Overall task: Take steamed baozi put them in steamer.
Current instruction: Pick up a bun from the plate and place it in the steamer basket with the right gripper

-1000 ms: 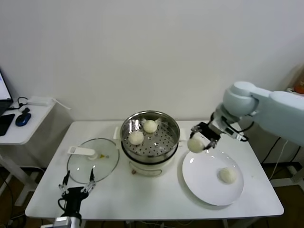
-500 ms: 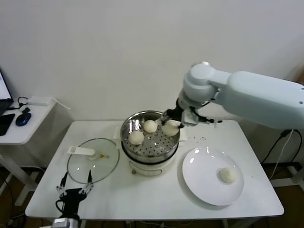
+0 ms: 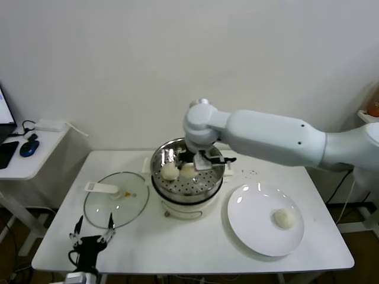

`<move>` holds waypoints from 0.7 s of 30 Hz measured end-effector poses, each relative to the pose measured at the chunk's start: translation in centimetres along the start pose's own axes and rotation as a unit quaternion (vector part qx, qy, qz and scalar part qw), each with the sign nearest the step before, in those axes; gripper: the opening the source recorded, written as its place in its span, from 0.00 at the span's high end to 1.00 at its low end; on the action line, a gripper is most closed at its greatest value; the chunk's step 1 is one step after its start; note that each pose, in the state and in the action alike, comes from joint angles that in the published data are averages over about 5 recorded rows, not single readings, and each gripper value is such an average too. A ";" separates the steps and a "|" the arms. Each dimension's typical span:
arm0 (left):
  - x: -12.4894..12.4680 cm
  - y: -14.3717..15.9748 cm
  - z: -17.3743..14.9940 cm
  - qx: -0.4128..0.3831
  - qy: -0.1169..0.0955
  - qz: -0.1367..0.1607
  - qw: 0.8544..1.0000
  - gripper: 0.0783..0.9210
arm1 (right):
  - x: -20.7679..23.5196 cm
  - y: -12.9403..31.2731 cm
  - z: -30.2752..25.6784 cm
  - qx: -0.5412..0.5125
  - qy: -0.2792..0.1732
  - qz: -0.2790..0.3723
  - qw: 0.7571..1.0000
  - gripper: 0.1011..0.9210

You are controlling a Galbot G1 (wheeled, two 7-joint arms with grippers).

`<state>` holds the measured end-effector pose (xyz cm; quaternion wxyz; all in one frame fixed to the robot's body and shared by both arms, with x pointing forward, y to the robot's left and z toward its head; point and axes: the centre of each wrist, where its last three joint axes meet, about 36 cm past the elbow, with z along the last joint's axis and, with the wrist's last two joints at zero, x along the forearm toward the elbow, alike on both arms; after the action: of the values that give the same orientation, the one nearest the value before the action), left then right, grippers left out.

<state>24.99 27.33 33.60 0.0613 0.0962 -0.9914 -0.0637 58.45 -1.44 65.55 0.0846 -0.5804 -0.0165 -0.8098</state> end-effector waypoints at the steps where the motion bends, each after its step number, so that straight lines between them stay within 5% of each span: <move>1: 0.0 0.0 0.0 0.000 0.000 0.000 1.000 0.12 | -0.4 -0.2 -0.2 0.003 -0.002 -0.001 1.000 0.31; 21: 0.2 -0.1 0.6 0.000 0.006 0.001 1.000 0.12 | -3.8 -0.7 -2.6 0.026 -0.023 -0.010 0.999 0.31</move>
<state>24.77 27.28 33.05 0.0675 0.0953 -0.9911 -0.0634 57.09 -0.62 61.14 0.0916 -0.5963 -0.0452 -0.7963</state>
